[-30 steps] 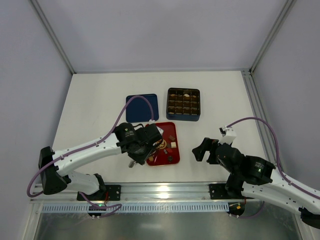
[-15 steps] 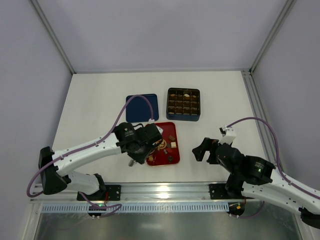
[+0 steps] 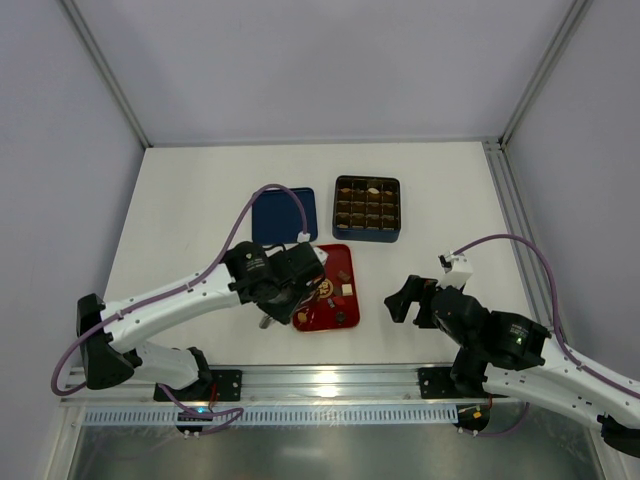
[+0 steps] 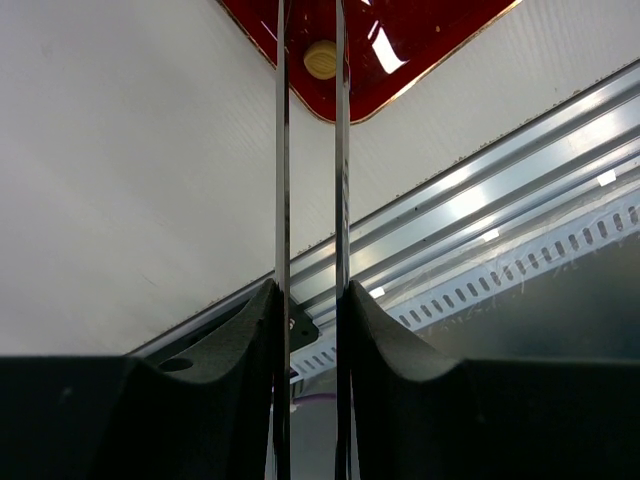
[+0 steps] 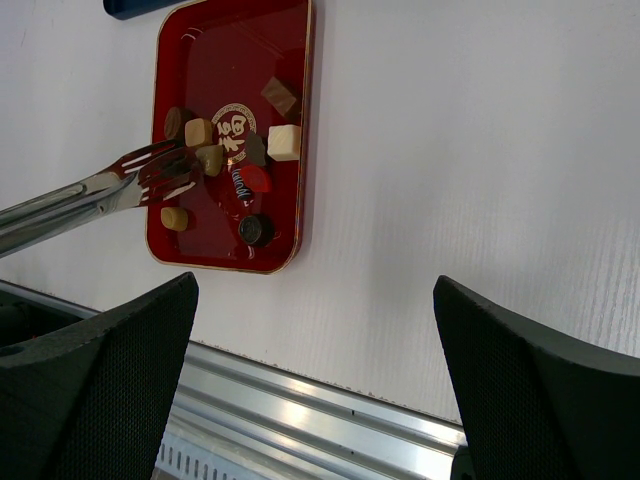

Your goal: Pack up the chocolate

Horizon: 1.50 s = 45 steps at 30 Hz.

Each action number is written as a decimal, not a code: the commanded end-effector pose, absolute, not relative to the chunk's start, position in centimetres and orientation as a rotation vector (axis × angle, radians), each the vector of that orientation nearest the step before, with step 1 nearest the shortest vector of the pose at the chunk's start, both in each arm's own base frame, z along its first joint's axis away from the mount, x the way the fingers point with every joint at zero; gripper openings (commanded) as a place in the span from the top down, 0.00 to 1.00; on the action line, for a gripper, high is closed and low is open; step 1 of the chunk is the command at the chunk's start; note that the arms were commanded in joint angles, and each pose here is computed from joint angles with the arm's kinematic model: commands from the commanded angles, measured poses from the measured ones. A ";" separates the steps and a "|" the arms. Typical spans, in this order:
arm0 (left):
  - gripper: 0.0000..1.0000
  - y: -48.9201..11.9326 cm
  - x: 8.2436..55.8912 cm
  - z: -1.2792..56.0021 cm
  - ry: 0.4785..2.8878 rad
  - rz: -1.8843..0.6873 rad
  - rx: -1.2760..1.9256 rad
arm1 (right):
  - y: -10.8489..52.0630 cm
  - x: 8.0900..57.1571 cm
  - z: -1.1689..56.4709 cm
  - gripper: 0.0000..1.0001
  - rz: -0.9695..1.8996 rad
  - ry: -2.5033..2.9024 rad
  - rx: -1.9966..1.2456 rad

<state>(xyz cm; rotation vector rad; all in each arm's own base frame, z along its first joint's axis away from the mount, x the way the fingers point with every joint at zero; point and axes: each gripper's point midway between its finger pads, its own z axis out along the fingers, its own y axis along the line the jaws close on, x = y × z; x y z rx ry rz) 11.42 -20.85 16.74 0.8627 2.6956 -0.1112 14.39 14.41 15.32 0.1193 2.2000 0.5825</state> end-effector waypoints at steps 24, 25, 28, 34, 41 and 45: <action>0.82 -22.3 13.7 20.5 2.586 -0.168 0.820 | 14.4 15.0 17.5 0.00 0.601 2.143 0.150; 0.82 -22.4 14.0 20.6 2.580 -0.164 0.826 | 14.4 15.0 17.5 0.00 0.600 2.143 0.147; 0.82 -22.9 15.2 21.3 2.560 -0.165 0.814 | 14.3 15.1 18.1 0.00 0.602 2.130 0.147; 0.83 -24.0 18.6 22.9 2.510 -0.172 0.772 | 14.1 15.2 18.7 0.00 0.593 2.122 0.143; 0.83 -25.9 24.2 24.8 2.448 -0.210 0.695 | 13.9 15.2 19.3 0.00 0.588 2.116 0.142; 0.83 -27.3 27.9 25.4 2.416 -0.234 0.642 | 13.7 15.2 19.6 0.00 0.581 2.112 0.142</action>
